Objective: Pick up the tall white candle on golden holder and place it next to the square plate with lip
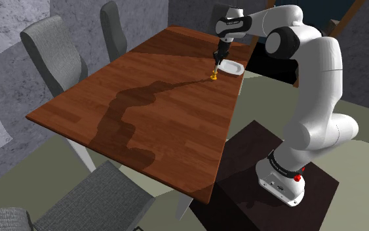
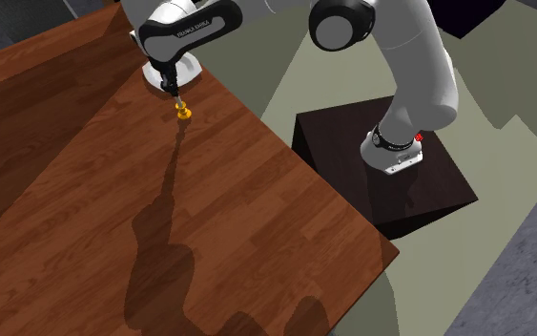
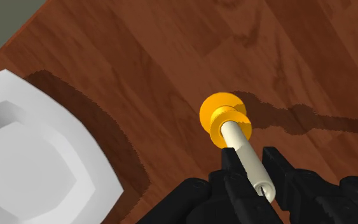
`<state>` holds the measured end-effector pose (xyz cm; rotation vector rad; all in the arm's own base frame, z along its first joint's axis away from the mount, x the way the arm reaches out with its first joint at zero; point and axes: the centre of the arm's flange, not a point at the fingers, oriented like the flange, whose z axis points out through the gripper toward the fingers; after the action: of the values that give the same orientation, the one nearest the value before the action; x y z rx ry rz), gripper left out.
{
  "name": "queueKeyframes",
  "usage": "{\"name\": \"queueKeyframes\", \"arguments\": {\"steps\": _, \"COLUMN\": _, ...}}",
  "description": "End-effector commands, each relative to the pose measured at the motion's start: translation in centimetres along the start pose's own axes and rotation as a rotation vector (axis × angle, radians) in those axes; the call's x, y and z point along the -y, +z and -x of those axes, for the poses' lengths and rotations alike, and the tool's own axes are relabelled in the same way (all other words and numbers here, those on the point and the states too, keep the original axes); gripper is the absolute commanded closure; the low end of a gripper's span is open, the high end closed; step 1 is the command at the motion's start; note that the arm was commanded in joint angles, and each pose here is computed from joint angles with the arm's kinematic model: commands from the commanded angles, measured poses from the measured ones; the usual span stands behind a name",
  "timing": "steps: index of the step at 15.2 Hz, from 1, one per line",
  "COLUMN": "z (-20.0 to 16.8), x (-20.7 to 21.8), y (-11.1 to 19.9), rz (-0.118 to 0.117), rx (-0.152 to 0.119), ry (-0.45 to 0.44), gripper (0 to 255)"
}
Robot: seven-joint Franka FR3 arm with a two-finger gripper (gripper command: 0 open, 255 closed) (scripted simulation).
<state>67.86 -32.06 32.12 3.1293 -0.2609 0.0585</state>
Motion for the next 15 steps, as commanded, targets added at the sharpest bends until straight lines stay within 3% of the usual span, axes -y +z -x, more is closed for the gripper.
{"name": "queueKeyframes", "arguments": {"steps": 1, "z": 0.0, "x": 0.0, "y": 0.0, "rz": 0.0, "rx": 0.0, "ry": 0.0, "gripper": 255}}
{"name": "queueKeyframes", "arguments": {"steps": 5, "z": 0.0, "x": 0.0, "y": 0.0, "rz": 0.0, "rx": 0.0, "ry": 0.0, "gripper": 255}}
{"name": "queueKeyframes", "arguments": {"steps": 6, "z": 0.0, "x": 0.0, "y": 0.0, "rz": 0.0, "rx": 0.0, "ry": 0.0, "gripper": 0}}
{"name": "queueKeyframes", "arguments": {"steps": 11, "z": 0.0, "x": 0.0, "y": 0.0, "rz": 0.0, "rx": 0.0, "ry": 0.0, "gripper": 0}}
{"name": "queueKeyframes", "arguments": {"steps": 15, "z": 0.0, "x": 0.0, "y": -5.0, "rz": 0.0, "rx": 0.0, "ry": 0.0, "gripper": 0}}
